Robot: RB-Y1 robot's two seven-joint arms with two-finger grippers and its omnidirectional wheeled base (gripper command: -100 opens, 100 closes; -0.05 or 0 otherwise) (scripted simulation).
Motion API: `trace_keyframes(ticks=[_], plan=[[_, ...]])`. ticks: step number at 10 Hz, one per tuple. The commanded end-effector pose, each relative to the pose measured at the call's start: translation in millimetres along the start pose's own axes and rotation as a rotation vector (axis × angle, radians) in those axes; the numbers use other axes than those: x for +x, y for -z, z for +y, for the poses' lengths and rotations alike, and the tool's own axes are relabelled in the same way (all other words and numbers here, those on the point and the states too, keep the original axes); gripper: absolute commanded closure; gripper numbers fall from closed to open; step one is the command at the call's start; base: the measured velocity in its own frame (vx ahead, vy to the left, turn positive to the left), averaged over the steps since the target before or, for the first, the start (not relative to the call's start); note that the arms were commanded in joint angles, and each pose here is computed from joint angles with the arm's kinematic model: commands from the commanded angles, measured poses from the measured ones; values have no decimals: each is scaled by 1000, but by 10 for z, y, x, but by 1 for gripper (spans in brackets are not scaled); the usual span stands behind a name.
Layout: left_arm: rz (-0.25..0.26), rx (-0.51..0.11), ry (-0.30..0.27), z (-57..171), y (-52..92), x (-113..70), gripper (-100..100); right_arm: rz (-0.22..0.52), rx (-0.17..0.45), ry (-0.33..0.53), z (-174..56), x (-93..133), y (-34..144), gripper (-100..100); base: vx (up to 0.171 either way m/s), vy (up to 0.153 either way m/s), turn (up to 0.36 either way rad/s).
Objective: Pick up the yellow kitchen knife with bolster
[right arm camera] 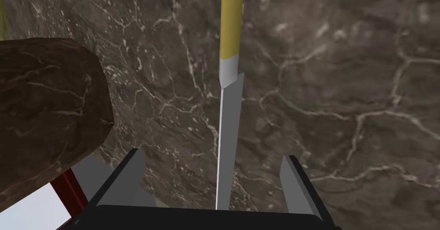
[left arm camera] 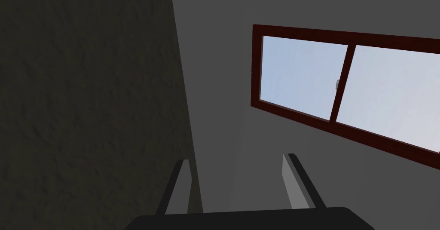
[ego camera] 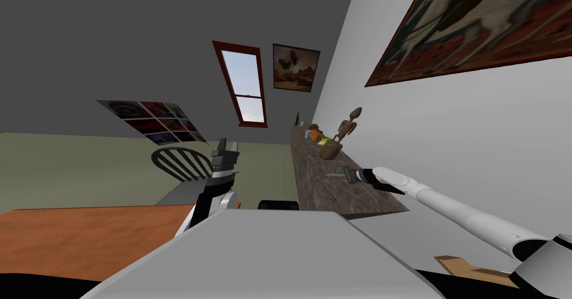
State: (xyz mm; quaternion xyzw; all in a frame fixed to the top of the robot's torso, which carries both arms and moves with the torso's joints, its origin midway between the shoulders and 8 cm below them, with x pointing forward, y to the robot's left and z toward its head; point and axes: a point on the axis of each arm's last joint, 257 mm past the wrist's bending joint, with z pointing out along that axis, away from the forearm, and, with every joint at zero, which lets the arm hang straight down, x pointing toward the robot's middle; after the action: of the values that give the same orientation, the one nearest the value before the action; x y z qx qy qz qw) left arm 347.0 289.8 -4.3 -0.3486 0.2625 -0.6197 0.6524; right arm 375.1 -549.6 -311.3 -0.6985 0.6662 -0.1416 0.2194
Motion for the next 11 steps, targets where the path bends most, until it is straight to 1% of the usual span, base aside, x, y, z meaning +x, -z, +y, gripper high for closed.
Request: trace_keyframes(ticks=[1,7,8,9,10,11], plan=[[0,0,0,0,0,0,0,-11,-40,-2,94,-26,48,-100,53,16,2],[0,0,0,0,0,0,0,-37,-152,-8,354,-81,201,-100,48,14,1],[0,0,0,0,0,0,0,-33,-137,-6,321,-68,178,-100,19,10,0],[0,0,0,0,0,0,0,-34,-141,-7,330,-72,181,0,0,0,0],[0,0,0,0,0,0,0,-30,-139,-16,453,-57,70,-100,25,2,71],[0,0,0,0,0,0,0,-28,-139,-19,508,-53,23,-100,44,-3,90]])
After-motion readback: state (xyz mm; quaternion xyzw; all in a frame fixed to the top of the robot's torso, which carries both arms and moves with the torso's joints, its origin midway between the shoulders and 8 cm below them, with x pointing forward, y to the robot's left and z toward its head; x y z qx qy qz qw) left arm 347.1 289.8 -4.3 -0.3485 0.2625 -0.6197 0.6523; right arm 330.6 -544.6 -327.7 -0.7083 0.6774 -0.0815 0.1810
